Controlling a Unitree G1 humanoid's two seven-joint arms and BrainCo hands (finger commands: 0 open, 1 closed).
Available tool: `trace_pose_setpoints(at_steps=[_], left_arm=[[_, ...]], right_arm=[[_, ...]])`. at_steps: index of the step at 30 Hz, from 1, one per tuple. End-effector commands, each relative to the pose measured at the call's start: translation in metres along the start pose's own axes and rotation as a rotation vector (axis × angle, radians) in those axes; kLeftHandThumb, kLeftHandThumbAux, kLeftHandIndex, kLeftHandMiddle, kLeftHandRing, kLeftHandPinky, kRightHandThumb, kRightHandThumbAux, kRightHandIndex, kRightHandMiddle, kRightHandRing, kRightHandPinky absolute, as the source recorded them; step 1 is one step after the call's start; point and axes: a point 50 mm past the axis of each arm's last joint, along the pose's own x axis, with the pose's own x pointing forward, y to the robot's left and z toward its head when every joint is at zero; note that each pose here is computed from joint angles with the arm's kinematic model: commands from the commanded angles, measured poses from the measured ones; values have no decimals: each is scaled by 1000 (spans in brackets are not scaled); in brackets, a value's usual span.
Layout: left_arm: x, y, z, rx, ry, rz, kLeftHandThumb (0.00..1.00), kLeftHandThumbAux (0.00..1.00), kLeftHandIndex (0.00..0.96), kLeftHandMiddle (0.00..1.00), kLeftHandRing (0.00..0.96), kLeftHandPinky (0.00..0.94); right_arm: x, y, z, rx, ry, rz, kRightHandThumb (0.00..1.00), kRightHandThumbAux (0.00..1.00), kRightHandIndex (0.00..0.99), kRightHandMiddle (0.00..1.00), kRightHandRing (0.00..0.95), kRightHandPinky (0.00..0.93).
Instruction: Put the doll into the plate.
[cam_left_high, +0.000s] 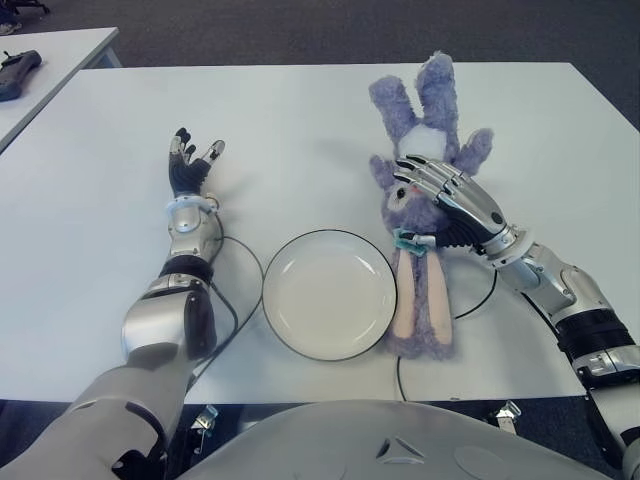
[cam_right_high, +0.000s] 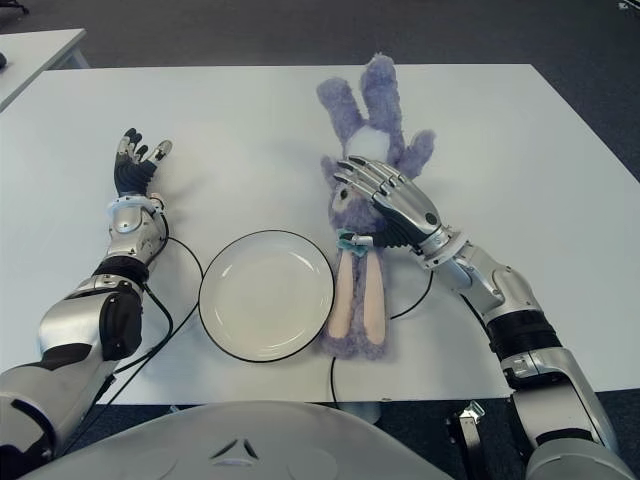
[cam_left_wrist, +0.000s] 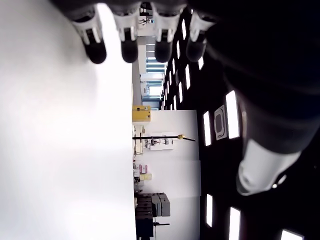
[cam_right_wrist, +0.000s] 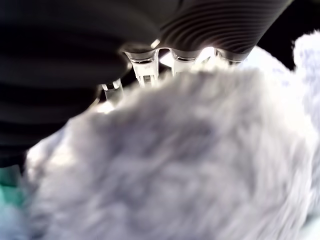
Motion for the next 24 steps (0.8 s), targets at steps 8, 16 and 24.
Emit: trace_pose_setpoints(at_steps=[8,16,24], left_arm=[[-74,8,-112,38,494,21,16,720,45,40,14,28],[-74,8,-112,41,494,17,25,714,45,39,16,25],[-74,8,-113,42,497,21,35,695,37,40,16,20]], right_arm=[[-16,17,9,90,1,79,238,426,0,0,34,113],[-23,19,15,142,11,111,206,427,0,0,40,109],[-26,20,20,183,25,116,203,438,13,15,68,100]])
